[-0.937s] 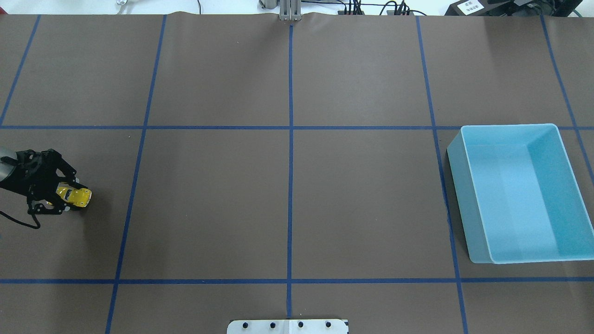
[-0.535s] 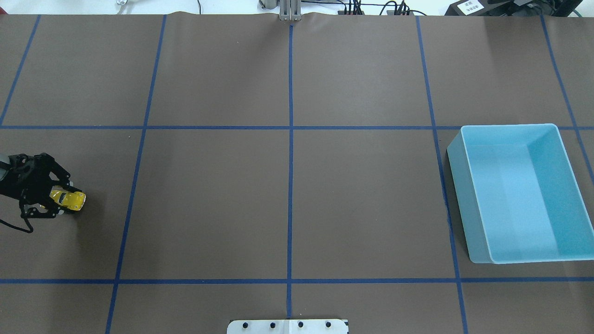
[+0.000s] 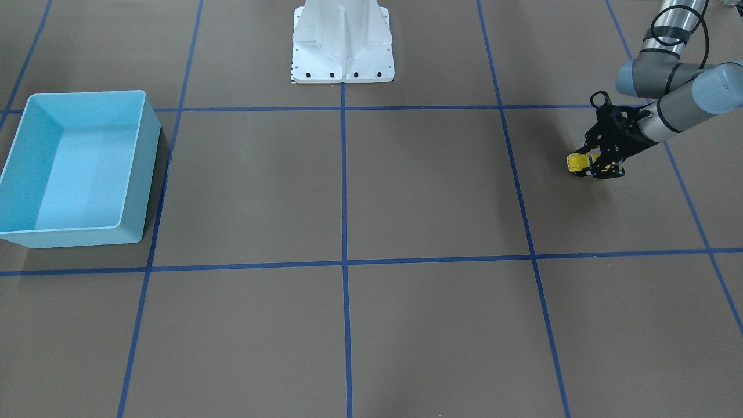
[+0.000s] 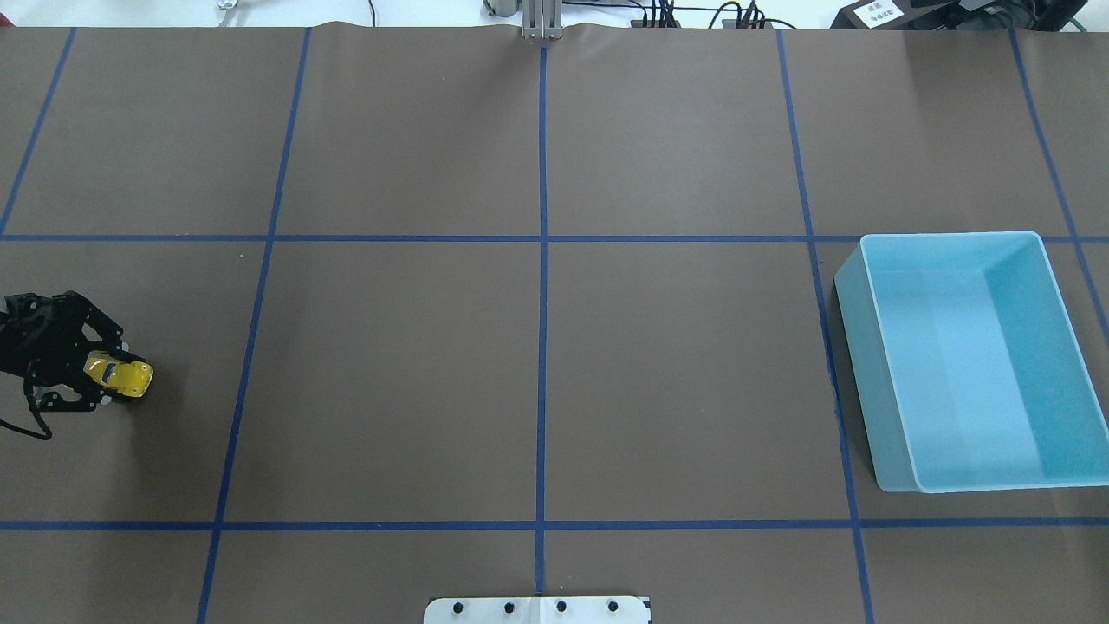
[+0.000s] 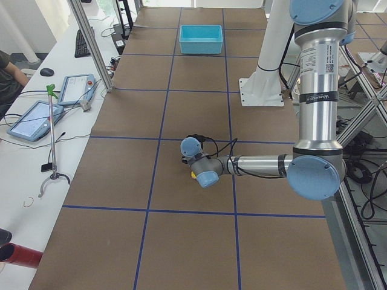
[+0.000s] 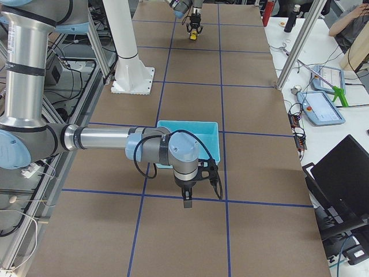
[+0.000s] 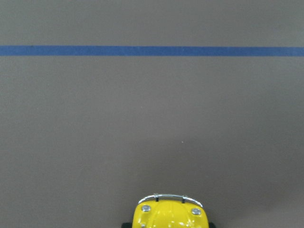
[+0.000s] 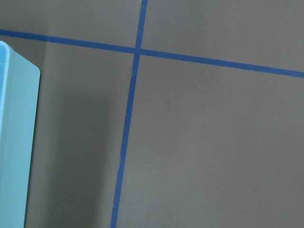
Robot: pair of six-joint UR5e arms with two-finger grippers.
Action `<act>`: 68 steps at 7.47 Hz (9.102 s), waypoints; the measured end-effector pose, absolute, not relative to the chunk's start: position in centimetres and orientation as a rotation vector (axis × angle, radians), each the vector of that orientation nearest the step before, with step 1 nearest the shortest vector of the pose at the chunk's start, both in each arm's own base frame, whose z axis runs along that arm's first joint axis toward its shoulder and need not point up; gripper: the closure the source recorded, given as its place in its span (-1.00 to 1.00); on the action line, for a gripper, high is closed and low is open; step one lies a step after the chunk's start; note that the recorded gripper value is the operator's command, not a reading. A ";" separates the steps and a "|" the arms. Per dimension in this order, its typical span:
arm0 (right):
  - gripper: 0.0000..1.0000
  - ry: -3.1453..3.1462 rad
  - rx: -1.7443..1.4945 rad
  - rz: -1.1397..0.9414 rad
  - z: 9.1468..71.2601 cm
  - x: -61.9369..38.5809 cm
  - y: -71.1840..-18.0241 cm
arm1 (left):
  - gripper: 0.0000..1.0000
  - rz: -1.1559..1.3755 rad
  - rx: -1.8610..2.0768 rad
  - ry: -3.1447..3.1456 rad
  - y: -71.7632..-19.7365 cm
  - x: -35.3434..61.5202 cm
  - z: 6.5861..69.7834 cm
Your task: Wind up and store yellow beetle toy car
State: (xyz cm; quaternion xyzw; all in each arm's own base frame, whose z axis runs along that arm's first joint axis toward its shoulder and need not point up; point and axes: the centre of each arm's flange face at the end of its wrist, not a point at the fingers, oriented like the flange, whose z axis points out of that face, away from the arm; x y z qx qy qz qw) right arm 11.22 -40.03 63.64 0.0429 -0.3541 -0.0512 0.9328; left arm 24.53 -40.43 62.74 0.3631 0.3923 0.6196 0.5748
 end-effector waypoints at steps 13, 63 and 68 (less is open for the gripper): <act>-1.00 -0.725 0.091 -0.106 63.5 11.2 -40.1 | 1.00 1.432 0.867 0.920 -38.1 21.2 66.9; -0.97 -0.973 0.433 -0.868 31.1 -28.2 -53.9 | -1.00 0.060 0.111 0.886 -42.7 -8.6 64.6; -0.95 -0.937 0.809 -0.993 23.5 -43.3 -48.6 | -1.00 0.033 0.071 0.944 -42.7 -8.4 62.9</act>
